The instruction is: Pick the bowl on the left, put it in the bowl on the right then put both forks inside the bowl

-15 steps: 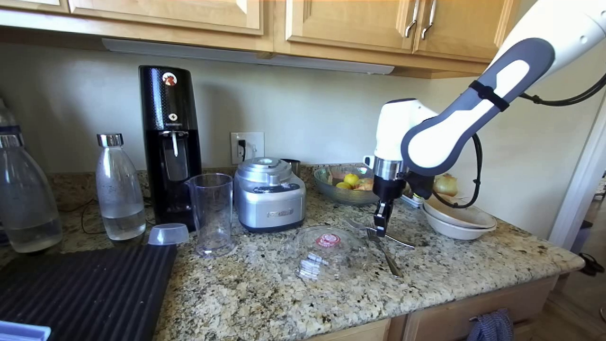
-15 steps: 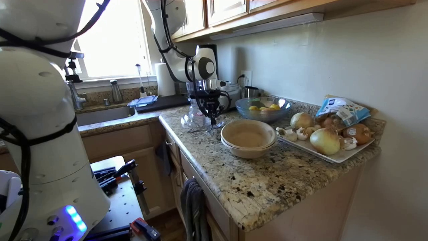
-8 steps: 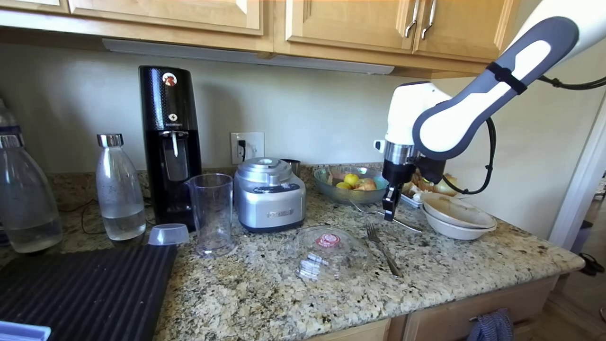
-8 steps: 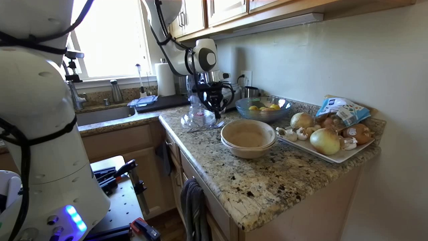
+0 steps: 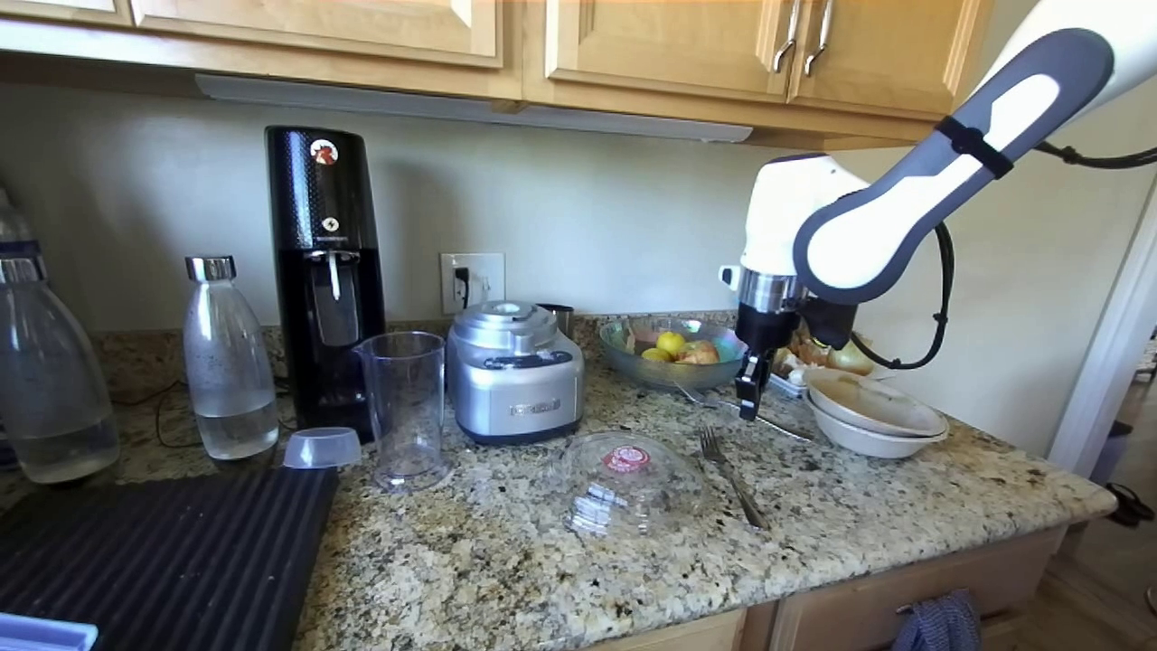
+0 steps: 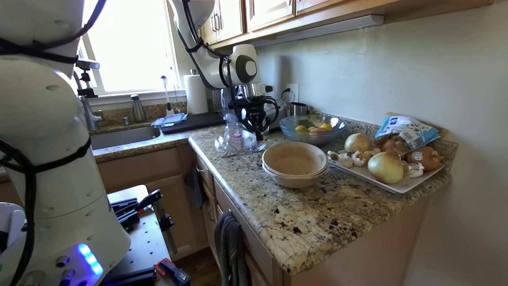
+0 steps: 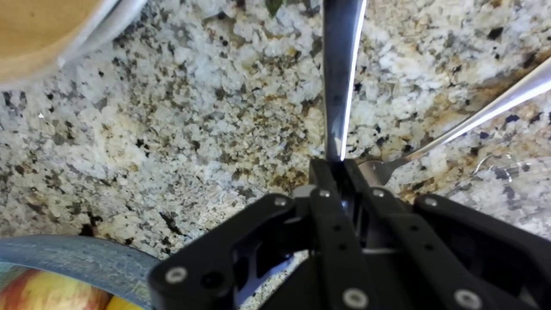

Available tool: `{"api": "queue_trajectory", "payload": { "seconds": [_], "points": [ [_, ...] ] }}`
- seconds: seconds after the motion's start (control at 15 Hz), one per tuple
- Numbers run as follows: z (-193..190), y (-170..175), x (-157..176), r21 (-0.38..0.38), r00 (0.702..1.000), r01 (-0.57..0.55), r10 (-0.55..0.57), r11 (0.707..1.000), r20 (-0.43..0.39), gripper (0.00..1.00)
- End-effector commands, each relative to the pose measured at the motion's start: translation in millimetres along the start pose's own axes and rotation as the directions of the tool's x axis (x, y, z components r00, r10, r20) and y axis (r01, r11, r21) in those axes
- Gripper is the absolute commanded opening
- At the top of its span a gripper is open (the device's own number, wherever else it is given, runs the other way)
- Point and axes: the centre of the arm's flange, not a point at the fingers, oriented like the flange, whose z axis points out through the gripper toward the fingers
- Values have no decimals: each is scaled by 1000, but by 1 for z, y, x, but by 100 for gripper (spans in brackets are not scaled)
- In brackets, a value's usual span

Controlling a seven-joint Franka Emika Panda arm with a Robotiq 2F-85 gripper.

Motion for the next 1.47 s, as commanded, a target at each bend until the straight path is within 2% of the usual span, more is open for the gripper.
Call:
{"api": "queue_trajectory", "payload": {
  "seconds": [0.0,0.07,0.13,0.47,0.87,1.13,1.4],
  "points": [
    [0,0,0,0,1000,0,0,1000,0,10],
    [0,0,0,0,1000,0,0,1000,0,10],
    [0,0,0,0,1000,0,0,1000,0,5],
    [-27,23,-18,-58,999,-42,42,997,7,5],
    [-54,58,-42,-112,993,-87,95,990,68,5],
    [-81,77,-62,-140,987,-128,140,982,78,5],
    [-87,99,-83,-165,965,-189,214,968,152,5]
  ]
}}
